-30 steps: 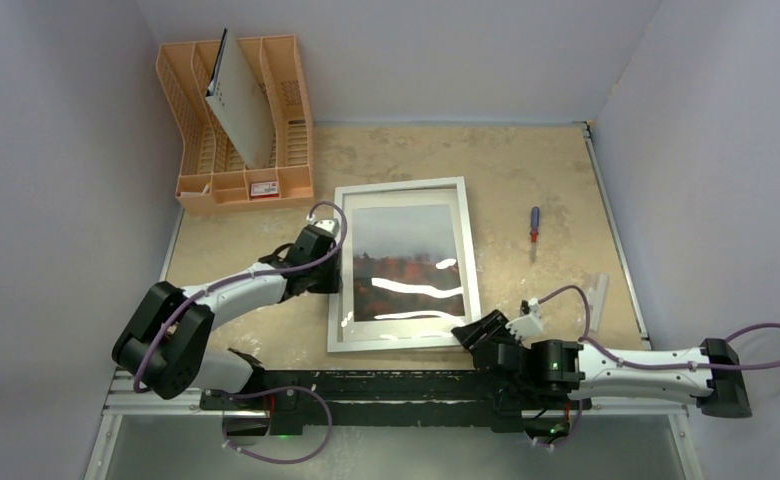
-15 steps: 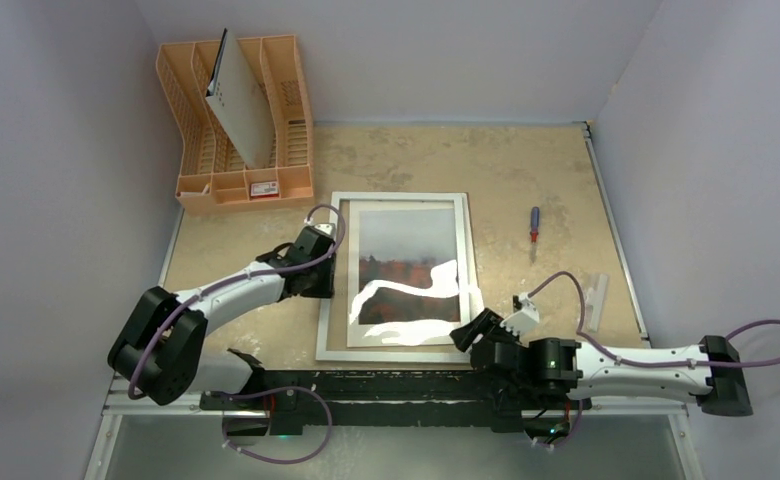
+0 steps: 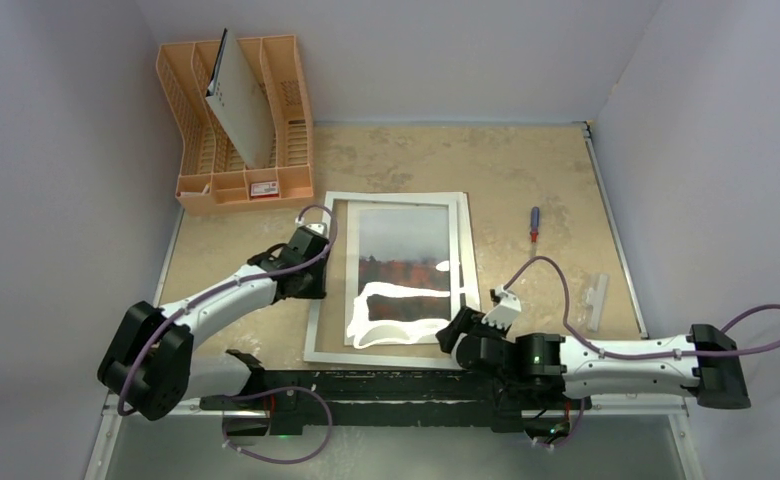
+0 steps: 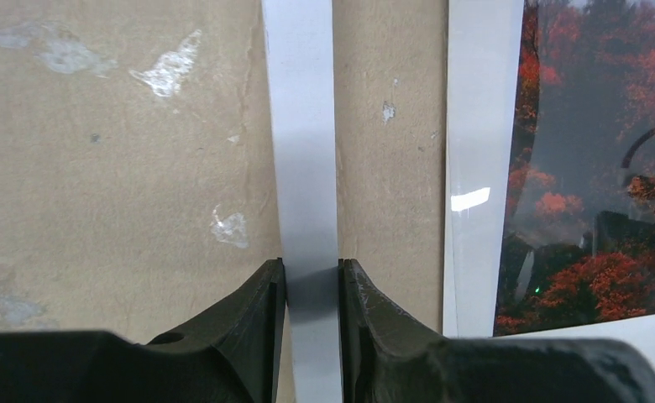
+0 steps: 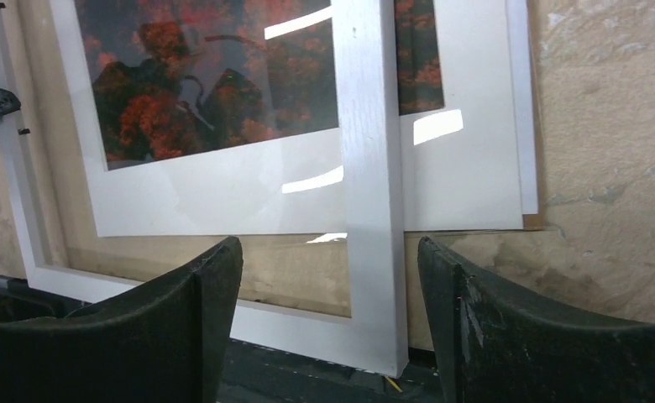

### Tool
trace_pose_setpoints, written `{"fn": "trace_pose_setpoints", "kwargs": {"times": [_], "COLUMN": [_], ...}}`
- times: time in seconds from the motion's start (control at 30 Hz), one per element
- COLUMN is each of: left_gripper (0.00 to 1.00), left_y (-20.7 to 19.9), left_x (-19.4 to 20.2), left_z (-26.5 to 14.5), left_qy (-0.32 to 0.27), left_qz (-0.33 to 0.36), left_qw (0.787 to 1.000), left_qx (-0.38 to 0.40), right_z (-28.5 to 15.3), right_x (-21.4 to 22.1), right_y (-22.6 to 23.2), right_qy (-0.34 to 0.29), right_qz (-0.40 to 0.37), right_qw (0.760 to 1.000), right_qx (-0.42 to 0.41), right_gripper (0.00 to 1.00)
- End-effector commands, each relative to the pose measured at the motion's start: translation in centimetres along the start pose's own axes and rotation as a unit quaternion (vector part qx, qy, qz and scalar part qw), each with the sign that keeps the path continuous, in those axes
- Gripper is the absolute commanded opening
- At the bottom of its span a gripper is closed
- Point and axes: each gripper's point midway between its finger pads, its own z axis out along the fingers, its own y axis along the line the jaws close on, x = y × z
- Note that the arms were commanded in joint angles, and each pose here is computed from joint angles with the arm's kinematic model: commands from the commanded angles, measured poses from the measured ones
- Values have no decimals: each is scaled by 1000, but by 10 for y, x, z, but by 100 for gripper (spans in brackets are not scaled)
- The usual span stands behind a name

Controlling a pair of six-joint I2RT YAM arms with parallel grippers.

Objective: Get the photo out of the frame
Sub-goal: Turn over the photo frame at the center of the board, then remove the photo frame item from the photo frame.

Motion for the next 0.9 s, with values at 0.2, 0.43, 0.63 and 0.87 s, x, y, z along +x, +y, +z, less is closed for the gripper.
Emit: {"fn": "trace_pose_setpoints", "kwargs": {"times": [0.2, 0.43, 0.63, 0.87], "left_gripper": [0, 0, 0, 0], "left_y": [16, 23, 27, 35], "left_x": [-28, -28, -20, -18], "left_z": [-18, -14, -2, 6], "left_qy": [-53, -53, -44, -46], "left_qz": [-32, -36, -44, -48], "left_qw": [998, 997, 996, 994], "left_qx": [-30, -49, -62, -83], "right_z": [-5, 9, 26, 33], "right_x": [-41, -86, -81, -63], "right_y": [28, 27, 14, 1], "right_qy": [-36, -24, 48, 90], "right_qz": [-70, -85, -50, -27], "right_qw": [997, 996, 998, 996], "right_qx": [12, 35, 5, -8], "right_gripper": [80, 79, 76, 71]}}
